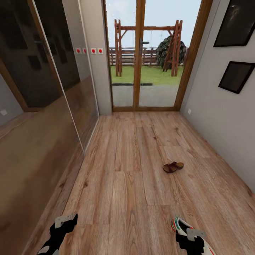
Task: Pick up the two gym shoes and the two sandals from the corridor floor and place them onto the hallstand (shoe rack) in the corridor, making sure they are on the rack and not on the floor. Arrange them so the two gym shoes are next to each other and the two sandals are next to each other.
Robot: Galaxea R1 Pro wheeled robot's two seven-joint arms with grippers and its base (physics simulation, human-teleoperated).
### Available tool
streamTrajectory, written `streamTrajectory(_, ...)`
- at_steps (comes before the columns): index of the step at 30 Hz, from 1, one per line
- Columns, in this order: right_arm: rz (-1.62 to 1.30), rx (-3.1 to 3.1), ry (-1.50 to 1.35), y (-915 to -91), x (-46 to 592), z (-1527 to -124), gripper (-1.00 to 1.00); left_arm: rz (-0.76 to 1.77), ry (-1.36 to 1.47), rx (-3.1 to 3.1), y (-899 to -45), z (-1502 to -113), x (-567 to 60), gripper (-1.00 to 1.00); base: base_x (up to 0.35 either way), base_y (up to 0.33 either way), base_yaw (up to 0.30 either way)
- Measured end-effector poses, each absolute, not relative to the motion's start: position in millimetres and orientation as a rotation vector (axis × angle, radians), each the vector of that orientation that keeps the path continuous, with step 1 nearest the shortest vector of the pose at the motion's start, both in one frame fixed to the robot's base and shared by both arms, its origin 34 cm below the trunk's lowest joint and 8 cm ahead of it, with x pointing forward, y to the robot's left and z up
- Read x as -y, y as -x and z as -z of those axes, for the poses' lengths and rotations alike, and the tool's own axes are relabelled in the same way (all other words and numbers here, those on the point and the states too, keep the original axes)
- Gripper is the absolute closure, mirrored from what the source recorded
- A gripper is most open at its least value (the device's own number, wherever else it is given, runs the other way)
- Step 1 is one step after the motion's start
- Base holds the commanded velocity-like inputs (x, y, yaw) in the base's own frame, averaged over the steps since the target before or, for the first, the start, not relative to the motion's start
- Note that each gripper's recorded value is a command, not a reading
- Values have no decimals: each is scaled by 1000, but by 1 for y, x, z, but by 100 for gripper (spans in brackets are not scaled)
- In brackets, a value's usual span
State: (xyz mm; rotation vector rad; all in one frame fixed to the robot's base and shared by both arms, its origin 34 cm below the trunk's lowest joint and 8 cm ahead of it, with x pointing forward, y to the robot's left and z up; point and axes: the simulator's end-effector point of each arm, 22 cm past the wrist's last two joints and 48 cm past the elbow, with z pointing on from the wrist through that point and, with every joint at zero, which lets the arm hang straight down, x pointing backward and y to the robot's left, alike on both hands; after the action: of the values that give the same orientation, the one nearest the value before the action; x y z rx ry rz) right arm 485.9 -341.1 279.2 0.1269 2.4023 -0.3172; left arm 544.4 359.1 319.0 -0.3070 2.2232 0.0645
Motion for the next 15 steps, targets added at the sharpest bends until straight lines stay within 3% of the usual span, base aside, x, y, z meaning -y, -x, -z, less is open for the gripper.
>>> streamTrajectory(9, 316, -2404, -127, -485, 340, -279, -100, -53, 258, -2242, -548, -317, -343, -100, 9, 1, 0)
streamTrajectory(15, 316, -2404, -127, -485, 340, -279, -100, -48, 224, -2247, -548, -317, -338, -100, 182, 96, 0)
